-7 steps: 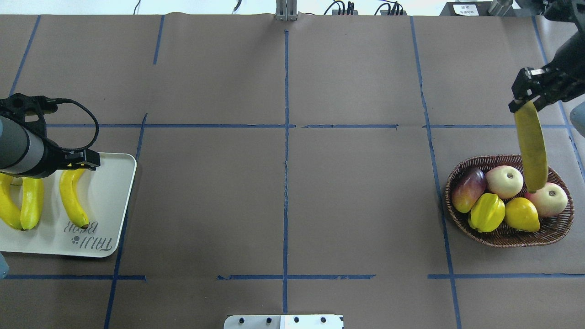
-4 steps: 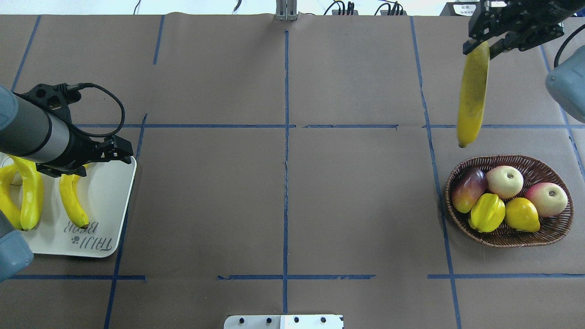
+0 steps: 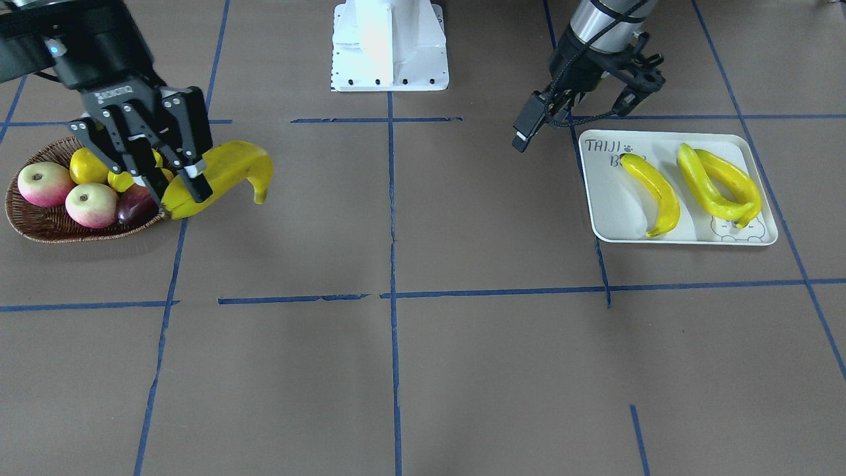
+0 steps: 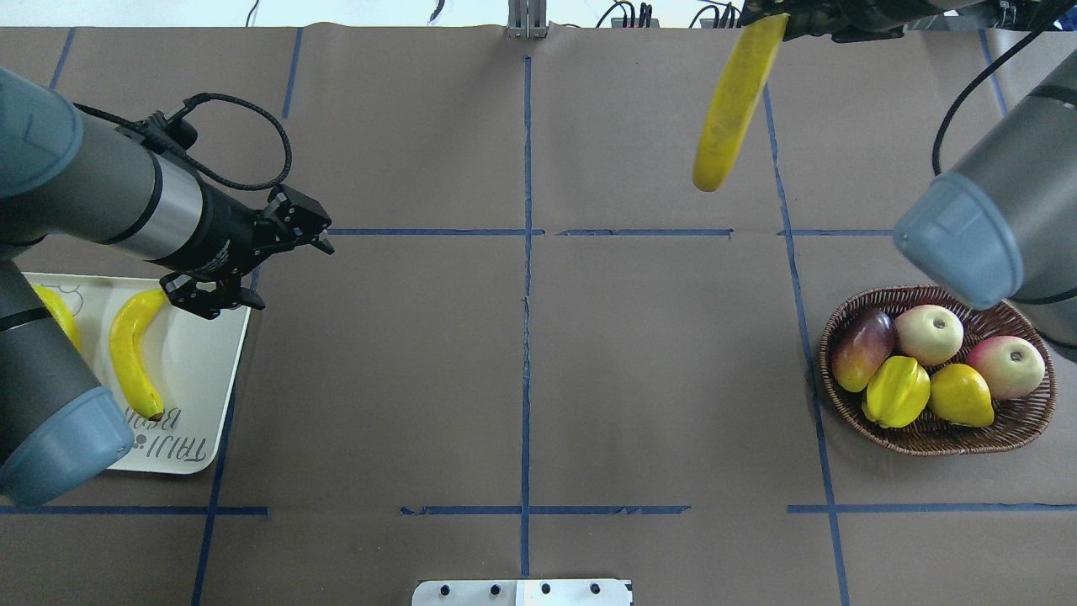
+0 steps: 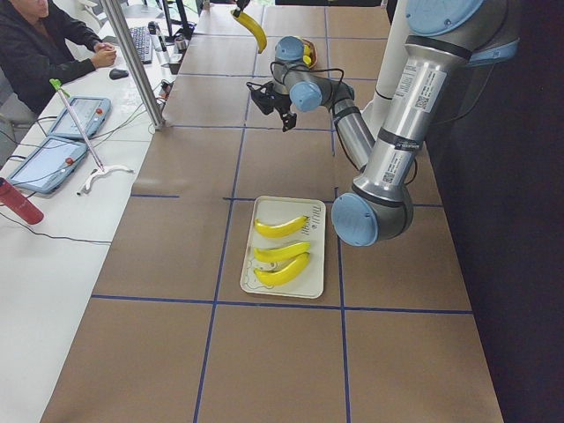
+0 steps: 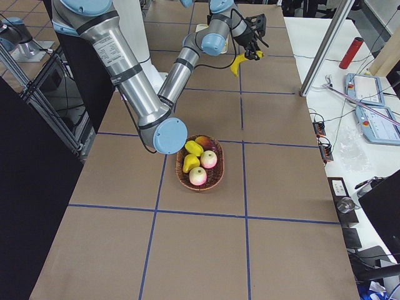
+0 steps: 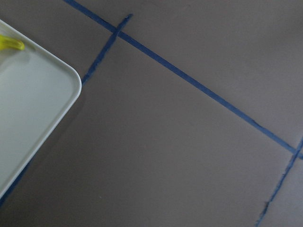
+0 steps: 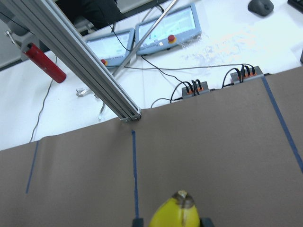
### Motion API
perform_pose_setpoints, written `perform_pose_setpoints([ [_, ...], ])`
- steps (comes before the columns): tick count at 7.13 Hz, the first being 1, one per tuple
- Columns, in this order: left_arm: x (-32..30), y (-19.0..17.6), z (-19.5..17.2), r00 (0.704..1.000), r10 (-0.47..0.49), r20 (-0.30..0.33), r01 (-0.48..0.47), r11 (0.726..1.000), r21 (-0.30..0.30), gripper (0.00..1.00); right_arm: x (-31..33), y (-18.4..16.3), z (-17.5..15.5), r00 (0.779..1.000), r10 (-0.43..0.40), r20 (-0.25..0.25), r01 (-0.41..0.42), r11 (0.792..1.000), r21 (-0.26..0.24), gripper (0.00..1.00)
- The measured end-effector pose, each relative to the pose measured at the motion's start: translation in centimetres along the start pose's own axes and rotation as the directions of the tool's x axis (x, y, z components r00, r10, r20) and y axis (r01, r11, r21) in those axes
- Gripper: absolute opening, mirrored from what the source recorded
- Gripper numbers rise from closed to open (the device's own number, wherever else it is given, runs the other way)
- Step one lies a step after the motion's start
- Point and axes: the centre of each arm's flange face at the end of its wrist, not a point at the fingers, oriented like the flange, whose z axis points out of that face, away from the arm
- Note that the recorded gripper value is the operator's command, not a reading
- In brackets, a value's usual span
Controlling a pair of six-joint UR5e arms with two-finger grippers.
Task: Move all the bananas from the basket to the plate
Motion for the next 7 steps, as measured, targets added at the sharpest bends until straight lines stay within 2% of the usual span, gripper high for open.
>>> perform_pose_setpoints([
  [1,1.5,0.8,-0.3,0.99,-0.135,-0.042,0.134,0.991,-0.027,1.0,-2.3,2.2,0.2,1.0,0.003,0.016,-0.004,0.997,0.079,0.0],
  [3,3.1,0.9,0.4,0.927,-0.358,-0.115,0.346,0.931,-0.113,1.0,-6.6,7.3,0.7,0.999,0.014,0.042,-0.023,0.976,0.217,0.0],
  [5,3.8,0.5,0.6,0.831,-0.537,-0.147,0.508,0.839,-0.194,1.0,-9.9,12.1,0.4,0.996,0.05,0.076,-0.072,0.944,0.322,0.0],
  [7,4.3,0.5,0.1,0.727,-0.668,-0.161,0.618,0.738,-0.271,1.0,-12.1,16.5,0.6,0.996,0.042,0.073,-0.068,0.91,0.41,0.0],
])
